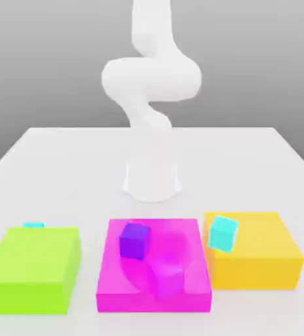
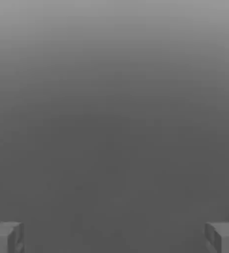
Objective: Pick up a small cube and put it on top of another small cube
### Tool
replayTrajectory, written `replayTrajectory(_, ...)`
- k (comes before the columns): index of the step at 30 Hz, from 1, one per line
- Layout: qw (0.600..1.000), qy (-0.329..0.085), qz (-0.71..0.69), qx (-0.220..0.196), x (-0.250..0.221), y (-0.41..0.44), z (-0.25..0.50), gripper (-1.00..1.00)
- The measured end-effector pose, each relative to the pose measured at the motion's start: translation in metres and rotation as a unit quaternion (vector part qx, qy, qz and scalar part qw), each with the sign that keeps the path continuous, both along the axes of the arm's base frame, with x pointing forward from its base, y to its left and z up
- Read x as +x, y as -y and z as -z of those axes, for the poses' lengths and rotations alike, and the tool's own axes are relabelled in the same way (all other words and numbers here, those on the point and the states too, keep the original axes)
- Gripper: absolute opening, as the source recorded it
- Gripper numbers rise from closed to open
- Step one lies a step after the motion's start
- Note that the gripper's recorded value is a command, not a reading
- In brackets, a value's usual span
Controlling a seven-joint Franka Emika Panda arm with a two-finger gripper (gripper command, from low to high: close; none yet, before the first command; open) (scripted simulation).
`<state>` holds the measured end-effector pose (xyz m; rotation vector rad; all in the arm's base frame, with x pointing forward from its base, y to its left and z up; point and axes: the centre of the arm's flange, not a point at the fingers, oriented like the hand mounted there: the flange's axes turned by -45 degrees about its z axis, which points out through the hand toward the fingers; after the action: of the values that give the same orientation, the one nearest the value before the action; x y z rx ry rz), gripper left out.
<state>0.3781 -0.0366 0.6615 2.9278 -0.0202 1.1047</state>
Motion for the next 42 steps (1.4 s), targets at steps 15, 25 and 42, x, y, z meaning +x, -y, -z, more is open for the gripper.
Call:
replayTrajectory(15, 0.967, -0.254, 0.016, -0.005, -0.025, 0.212, 0.356, 0.00)
replayTrajectory(25, 0.936, -0.352, 0.017, 0.010, -0.128, 0.251, 0.494, 0.00)
replayTrajectory(42, 0.935, -0.354, 0.016, 0.011, -0.129, 0.251, 0.501, -1.00)
